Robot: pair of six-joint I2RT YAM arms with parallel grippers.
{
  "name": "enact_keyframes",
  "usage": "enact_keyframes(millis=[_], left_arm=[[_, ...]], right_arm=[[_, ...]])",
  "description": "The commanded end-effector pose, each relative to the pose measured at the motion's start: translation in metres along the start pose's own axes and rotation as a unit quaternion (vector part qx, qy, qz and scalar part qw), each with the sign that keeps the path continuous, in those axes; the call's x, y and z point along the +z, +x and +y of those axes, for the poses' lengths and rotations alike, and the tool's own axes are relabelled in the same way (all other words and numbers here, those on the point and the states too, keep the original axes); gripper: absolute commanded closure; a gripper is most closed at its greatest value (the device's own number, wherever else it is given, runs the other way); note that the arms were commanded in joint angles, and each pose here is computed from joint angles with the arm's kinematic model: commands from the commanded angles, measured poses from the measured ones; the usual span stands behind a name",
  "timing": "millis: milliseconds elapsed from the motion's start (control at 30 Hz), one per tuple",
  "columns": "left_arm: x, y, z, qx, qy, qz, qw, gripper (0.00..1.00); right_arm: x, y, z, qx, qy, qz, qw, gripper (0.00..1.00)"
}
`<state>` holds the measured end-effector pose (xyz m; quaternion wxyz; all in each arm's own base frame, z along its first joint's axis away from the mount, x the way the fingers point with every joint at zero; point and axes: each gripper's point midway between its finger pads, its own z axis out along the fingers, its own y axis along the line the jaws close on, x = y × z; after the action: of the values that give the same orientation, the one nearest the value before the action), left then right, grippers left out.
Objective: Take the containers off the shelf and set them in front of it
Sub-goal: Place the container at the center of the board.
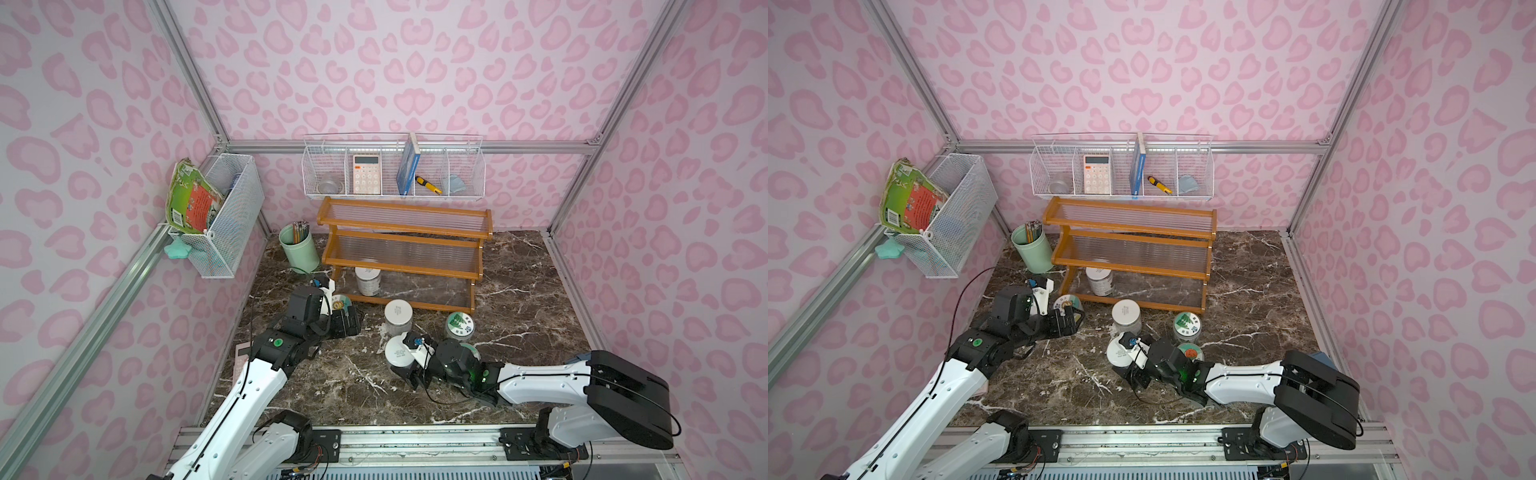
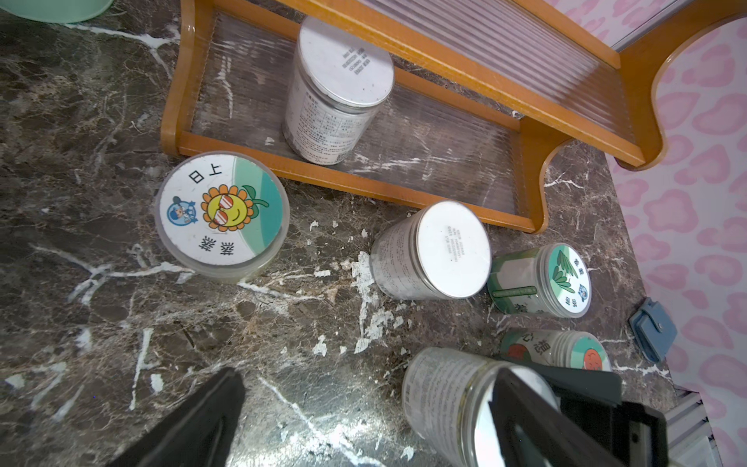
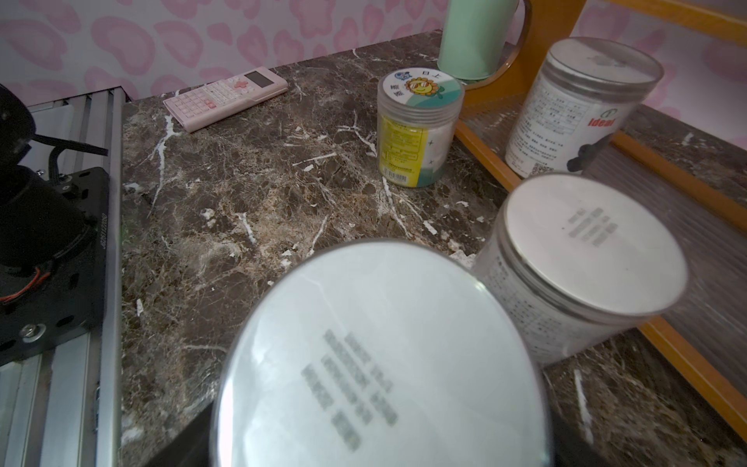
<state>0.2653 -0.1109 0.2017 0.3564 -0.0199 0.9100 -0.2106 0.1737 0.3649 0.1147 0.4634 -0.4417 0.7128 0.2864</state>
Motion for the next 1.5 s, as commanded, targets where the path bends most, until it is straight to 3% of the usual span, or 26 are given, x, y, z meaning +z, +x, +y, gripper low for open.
enact_keyframes(millis=[0,433,1000,1467], left_arm=[[-0.001,0.003,0.004,-0.002,-0.008,0.005,1.0,0.01],[-0.002,0.003,0.004,-0.003,-0.009,0.003,1.0,0.01],[-0.004,0.003,0.005,-0.002,-0.012,0.001,1.0,0.01],[-0.002,0.001,0.012,0.003,-0.038,0.007,0.999,0.01]], right_arm=[[0.003,-0.022,0.002,-0.005,-0.018,-0.043,0.999,0.37],[0.016,-0.001,-0.001,-0.007,-0.027,-0.012,1.0,0.33],[0.016,0.002,-0.008,-0.005,-0.009,-0.005,1.0,0.01],[-0.004,-0.028,-0.016,0.0,0.013,-0.02,1.0,0.01]])
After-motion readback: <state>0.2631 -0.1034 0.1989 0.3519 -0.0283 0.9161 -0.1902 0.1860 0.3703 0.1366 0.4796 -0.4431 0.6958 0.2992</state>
